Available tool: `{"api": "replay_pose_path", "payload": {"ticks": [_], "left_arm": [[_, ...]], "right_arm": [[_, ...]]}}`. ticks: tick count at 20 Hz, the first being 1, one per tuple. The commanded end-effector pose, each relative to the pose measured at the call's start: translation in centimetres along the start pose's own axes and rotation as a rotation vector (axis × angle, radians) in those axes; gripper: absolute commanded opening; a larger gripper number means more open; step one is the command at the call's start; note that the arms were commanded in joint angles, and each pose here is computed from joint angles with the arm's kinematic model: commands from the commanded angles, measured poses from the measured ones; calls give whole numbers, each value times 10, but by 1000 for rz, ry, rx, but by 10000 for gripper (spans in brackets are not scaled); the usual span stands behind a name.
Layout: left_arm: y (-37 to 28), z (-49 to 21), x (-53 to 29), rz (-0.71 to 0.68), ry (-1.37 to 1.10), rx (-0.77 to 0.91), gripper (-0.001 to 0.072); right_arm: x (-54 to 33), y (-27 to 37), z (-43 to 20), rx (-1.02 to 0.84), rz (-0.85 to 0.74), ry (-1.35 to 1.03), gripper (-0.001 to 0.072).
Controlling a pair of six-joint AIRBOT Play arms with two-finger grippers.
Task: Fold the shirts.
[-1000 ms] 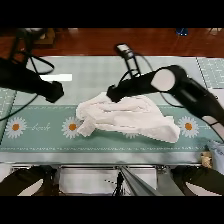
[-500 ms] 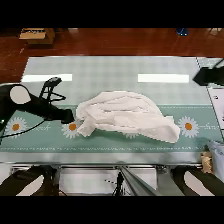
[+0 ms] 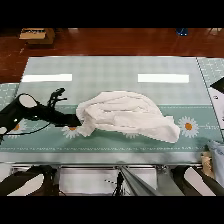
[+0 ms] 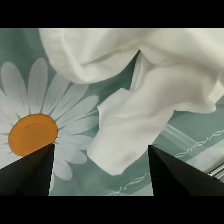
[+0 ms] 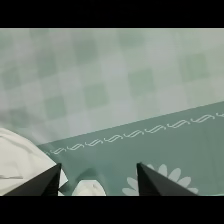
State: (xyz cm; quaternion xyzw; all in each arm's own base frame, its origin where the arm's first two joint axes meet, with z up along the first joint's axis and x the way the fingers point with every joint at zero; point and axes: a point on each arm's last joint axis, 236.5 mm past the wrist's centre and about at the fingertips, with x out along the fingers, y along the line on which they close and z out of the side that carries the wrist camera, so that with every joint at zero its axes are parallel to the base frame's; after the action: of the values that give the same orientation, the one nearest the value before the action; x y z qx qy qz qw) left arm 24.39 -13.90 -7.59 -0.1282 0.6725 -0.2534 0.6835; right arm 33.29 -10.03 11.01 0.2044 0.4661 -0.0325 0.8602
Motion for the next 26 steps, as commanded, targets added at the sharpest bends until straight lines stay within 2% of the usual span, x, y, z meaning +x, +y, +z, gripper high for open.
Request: {"api": "replay_pose_path", "payload": {"ticks": [1,3,4,5,6,8,11,12,15,24,26], "left_arm": [[-12,-7,31,-42,65,84,669],[-24,-3,42,-70,60,87,661],[-27,-4,46,-77,62,88,477],[-28,-5,47,-78,71,91,127],[-29,-7,47,-81,79,92,22],[-32,-12,46,-92,99,93,22],[-34,-17,45,-103,121,94,21],[-34,-17,45,-102,118,95,21],[-37,-20,43,-111,132,96,20],[-42,-21,41,-130,134,91,20],[-45,-20,41,-141,126,83,20]], "right_arm": [[5,-1,-8,21,26,19,553],[5,0,-9,21,27,23,552],[5,0,-12,18,27,32,552],[7,-8,-18,3,-1,56,552],[10,-22,-35,-7,-51,117,552],[24,-41,-82,46,-79,252,552],[53,-22,-156,135,63,428,556],[61,-15,-179,151,107,477,610],[69,-10,-229,137,155,593,610],[105,8,-225,246,205,461,606],[119,13,-234,249,168,457,562]]}}
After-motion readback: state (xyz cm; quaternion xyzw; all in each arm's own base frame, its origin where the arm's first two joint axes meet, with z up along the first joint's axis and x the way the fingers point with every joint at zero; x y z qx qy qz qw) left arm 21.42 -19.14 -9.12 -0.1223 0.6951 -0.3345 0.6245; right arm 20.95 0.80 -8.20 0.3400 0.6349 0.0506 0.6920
